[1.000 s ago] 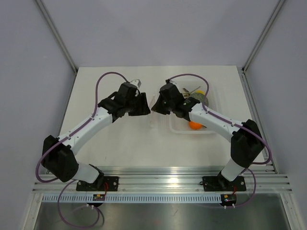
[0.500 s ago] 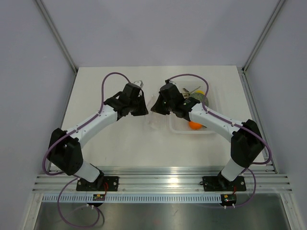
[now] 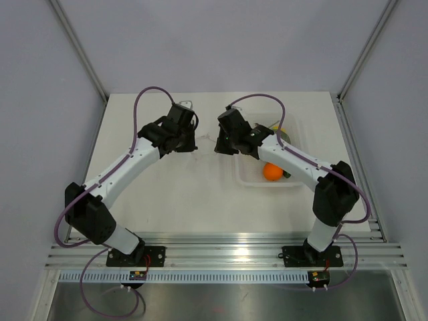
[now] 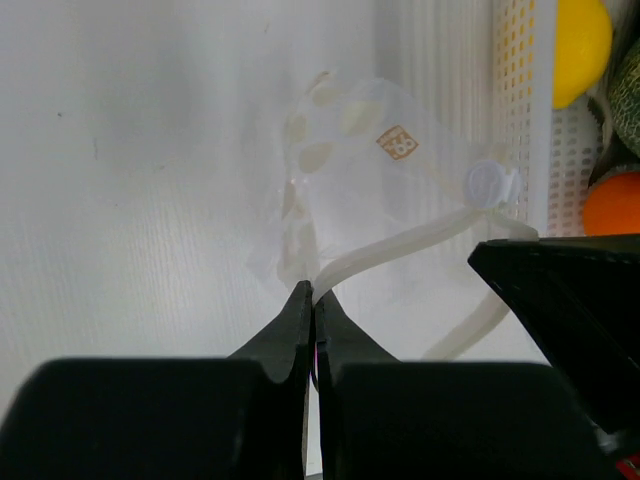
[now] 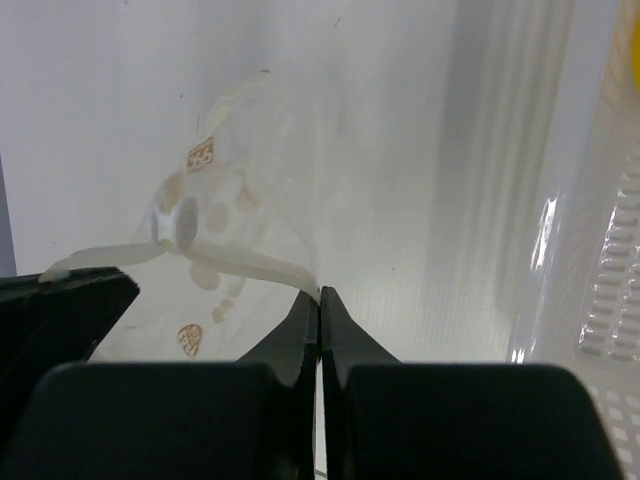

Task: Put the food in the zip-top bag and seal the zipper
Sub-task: Open the zipper of the food storage bag at the center of the board.

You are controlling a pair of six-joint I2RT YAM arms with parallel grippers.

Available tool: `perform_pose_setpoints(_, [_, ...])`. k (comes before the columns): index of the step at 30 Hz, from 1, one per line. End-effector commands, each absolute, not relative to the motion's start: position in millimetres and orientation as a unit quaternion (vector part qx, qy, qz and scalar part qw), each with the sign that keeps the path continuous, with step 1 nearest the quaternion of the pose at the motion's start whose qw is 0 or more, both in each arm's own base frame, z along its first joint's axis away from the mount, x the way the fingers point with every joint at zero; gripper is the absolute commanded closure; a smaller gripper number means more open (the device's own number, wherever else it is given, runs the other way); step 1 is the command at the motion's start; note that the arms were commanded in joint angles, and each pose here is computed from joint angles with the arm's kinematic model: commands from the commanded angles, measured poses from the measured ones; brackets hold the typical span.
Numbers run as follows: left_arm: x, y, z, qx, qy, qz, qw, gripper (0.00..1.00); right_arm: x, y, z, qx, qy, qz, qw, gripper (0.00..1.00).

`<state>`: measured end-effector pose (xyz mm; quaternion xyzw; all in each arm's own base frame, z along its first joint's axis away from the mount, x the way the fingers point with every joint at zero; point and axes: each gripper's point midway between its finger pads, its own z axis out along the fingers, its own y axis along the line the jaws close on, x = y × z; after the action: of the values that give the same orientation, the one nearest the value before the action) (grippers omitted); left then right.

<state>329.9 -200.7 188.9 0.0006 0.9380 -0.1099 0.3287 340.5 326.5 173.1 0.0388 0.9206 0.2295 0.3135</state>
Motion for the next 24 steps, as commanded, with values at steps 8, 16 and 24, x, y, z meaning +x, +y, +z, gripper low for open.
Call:
perform_pose_setpoints(8, [326,-196,185,0.006,0.943,-0.088,0.321,1.0,353,327,136,0.018,0.939,0.183,0.29,1.0])
perform_pose_setpoints(16, [322,-216,168,0.019,0.939,-0.131,0.318,0.95,354,343,115,0.025,0.939,0.213,0.271,1.0])
perform_pose_setpoints(24, [321,-224,155,0.023,0.938,-0.15,0.312,0.71,346,359,110,0.024,0.933,0.258,0.248,1.0])
